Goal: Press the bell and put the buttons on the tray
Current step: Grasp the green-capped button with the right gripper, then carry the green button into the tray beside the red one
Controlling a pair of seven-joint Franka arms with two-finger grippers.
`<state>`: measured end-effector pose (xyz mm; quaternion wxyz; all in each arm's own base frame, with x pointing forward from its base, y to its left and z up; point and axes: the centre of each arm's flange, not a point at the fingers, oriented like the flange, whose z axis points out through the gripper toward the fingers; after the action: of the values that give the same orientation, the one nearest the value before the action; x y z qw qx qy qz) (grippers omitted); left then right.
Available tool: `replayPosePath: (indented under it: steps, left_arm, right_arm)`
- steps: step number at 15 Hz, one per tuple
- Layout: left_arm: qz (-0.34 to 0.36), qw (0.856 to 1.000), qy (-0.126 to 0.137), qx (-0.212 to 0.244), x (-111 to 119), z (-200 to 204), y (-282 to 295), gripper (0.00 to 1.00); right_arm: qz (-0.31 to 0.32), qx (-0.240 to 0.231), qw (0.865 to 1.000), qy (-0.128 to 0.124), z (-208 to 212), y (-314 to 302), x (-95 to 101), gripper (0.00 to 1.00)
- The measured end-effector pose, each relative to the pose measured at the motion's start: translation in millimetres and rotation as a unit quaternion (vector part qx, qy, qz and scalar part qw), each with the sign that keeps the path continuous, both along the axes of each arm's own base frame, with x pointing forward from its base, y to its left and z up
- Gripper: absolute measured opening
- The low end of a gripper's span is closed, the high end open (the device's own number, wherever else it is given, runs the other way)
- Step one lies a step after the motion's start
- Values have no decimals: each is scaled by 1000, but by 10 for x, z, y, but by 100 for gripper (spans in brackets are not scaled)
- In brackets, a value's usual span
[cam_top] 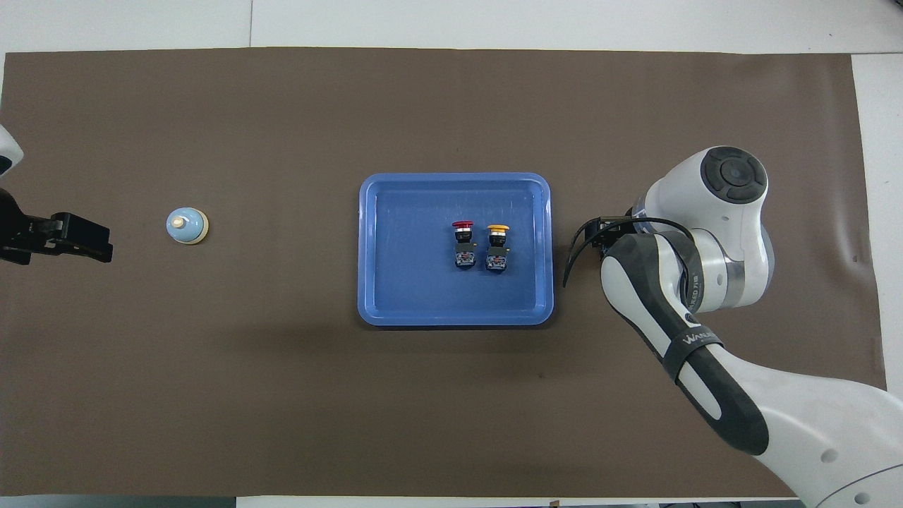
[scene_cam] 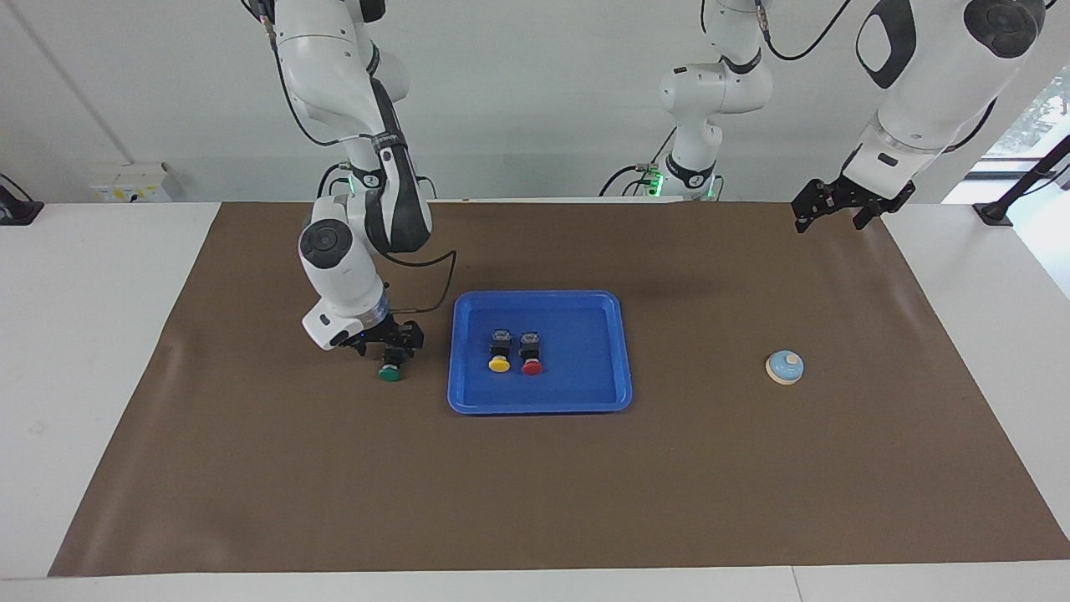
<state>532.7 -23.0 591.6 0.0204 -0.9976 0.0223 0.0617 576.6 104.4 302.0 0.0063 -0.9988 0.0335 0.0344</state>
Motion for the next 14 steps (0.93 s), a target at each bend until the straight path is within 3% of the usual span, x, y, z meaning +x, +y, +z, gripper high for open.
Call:
replayPosePath:
  steps: [1, 6, 9, 12, 14]
  left_arm:
    - [0, 1000, 0, 0, 0, 0, 0, 100]
    - [0, 1000, 0, 0, 0, 0, 0, 100]
    - [0, 1000, 0, 0, 0, 0, 0, 100]
    - [0, 1000, 0, 0, 0, 0, 0, 100]
    - [0, 1000, 0, 0, 0, 0, 0, 100]
  right_arm:
    - [2, 0, 1000, 3, -24, 6, -19, 93]
    - [6, -2, 1000, 8, -84, 25, -69, 43]
    - [9, 1, 1000, -5, 75, 77, 29, 41]
    - [8, 7, 1000, 2, 739, 397, 284, 41]
    - [-1, 10, 1000, -5, 1162, 988, 364, 41]
